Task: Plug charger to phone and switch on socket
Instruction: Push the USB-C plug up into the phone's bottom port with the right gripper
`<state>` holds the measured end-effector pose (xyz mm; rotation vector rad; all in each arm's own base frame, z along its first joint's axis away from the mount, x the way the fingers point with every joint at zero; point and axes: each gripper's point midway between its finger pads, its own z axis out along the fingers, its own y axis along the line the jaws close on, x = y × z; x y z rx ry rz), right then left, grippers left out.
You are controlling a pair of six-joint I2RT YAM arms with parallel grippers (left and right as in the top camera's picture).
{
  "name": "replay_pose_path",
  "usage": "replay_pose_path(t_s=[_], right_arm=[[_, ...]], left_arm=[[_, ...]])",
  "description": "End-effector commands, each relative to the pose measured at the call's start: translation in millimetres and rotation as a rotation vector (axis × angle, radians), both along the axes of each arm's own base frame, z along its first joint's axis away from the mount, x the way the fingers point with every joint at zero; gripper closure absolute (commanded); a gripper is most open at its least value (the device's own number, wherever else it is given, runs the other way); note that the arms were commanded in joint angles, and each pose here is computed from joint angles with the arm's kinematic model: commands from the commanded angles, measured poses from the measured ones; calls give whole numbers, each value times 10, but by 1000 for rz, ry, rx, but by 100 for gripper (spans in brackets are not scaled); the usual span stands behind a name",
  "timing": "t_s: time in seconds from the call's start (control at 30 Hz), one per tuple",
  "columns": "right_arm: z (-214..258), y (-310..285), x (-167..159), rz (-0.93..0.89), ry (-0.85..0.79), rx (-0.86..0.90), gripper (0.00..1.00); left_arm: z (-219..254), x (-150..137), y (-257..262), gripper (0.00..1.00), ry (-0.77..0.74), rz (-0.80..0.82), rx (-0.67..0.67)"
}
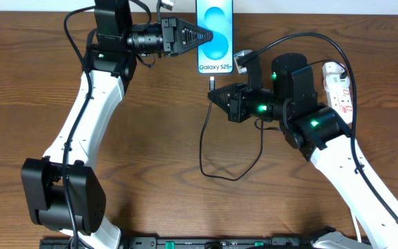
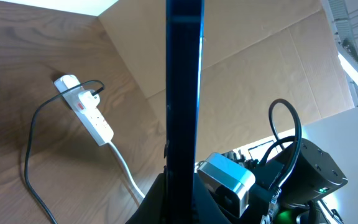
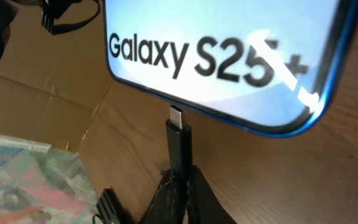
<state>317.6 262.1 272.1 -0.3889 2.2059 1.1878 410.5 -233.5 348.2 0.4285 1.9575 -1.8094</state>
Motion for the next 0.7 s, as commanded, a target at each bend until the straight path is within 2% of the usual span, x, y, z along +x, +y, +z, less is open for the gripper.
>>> replay_pose_path(t_s=[0.0,0.67], right_arm=[[176,-9,2,2,-61,6,99],[201,-65,49,-12,-66,13,99]], left_arm=[[189,-54,17,93,-66,-1,-7],[190,-52,18,93,-81,-1,-6]])
